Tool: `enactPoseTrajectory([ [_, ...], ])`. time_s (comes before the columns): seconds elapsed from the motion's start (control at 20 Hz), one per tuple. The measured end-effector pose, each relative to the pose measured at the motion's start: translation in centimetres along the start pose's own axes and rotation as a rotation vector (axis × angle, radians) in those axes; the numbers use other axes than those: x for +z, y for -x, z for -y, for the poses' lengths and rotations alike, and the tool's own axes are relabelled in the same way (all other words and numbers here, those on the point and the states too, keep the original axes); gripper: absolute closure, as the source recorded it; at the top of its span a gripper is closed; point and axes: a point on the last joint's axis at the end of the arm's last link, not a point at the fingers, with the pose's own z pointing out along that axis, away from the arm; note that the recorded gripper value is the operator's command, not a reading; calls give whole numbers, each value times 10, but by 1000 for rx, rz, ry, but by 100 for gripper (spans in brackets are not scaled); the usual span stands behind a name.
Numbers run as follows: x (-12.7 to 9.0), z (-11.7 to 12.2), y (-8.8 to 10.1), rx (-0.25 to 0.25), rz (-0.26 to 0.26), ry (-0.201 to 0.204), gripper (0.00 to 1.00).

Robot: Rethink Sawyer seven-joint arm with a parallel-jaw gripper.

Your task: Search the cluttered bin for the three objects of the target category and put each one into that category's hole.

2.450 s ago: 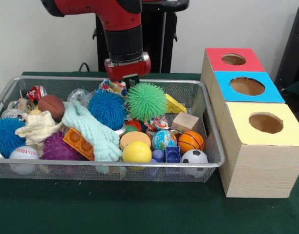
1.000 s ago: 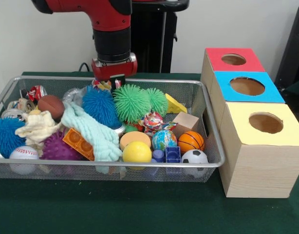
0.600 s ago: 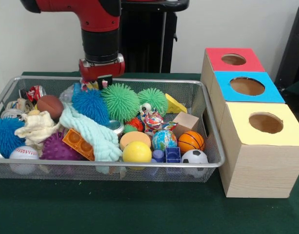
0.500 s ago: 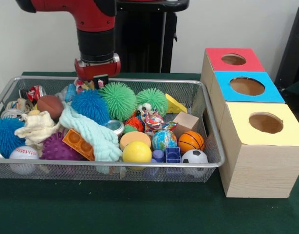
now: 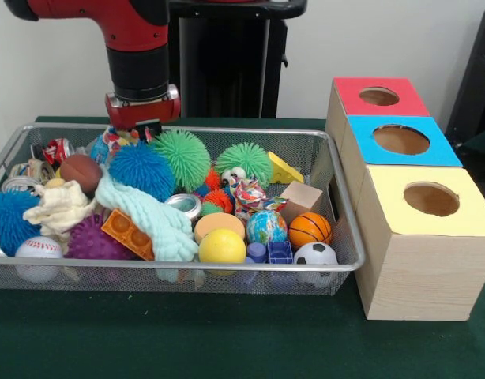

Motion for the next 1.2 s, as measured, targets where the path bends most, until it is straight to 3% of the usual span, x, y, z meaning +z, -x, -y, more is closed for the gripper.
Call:
enactPoseTrajectory([
  [0.3, 1, -1, 10, -17, 32, 15, 100],
  [1.2, 17, -26, 32, -10, 99, 130, 100],
])
